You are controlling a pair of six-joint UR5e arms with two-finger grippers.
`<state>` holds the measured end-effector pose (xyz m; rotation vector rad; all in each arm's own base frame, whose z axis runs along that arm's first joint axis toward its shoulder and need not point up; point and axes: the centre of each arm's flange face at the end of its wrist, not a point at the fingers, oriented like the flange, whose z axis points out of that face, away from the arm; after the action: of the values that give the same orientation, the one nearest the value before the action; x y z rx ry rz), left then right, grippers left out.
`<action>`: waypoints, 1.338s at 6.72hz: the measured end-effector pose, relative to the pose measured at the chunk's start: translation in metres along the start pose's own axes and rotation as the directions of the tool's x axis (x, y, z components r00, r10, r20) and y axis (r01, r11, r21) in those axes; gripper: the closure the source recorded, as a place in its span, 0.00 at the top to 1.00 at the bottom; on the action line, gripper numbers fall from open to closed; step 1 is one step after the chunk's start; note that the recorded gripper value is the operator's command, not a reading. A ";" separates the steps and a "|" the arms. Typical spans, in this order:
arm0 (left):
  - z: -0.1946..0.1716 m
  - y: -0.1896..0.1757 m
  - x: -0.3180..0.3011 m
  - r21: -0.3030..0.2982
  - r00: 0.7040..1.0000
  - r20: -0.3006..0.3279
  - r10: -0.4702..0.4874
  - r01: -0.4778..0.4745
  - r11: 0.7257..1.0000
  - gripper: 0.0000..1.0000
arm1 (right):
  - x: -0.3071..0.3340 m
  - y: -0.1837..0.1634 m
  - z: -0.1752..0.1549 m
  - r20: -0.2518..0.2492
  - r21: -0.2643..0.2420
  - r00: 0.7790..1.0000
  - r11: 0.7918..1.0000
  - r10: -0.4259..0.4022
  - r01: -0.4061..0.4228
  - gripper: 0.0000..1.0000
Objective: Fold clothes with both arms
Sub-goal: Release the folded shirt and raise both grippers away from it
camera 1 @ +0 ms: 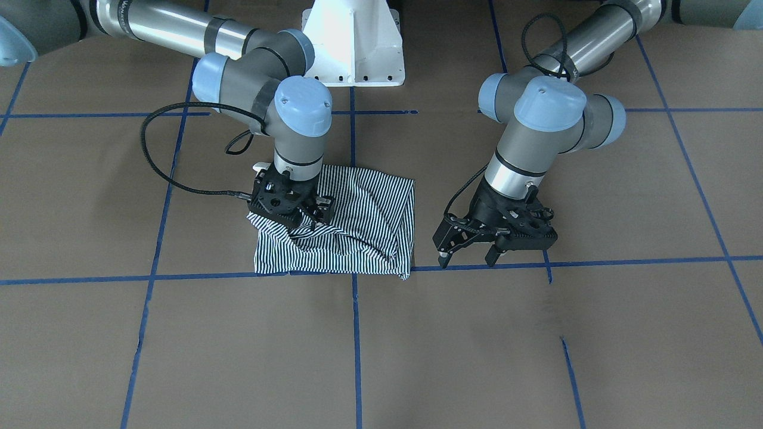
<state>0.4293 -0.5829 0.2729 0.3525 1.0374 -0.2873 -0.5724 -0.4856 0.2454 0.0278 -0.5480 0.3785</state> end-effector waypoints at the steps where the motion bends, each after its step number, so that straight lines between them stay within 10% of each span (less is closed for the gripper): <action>1: 0.001 0.000 -0.001 -0.001 1.000 0.001 0.000 0.000 1.000 1.00 | 0.000 0.009 0.011 -0.043 0.002 0.996 0.997 -0.072 0.072 1.00; 6: -0.001 -0.001 0.004 0.002 1.000 -0.012 -0.002 0.002 1.000 1.00 | 0.035 -0.030 0.027 -0.156 -0.021 0.954 0.967 -0.255 0.255 1.00; 9: -0.004 -0.001 0.008 0.004 1.000 -0.019 -0.001 0.001 1.000 1.00 | 0.095 -0.118 0.035 -0.203 -0.016 0.914 0.935 -0.350 0.354 1.00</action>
<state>0.4297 -0.5829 0.2643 0.3589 1.0562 -0.2874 -0.4726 -0.5671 0.3329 0.1063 -0.3267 0.0319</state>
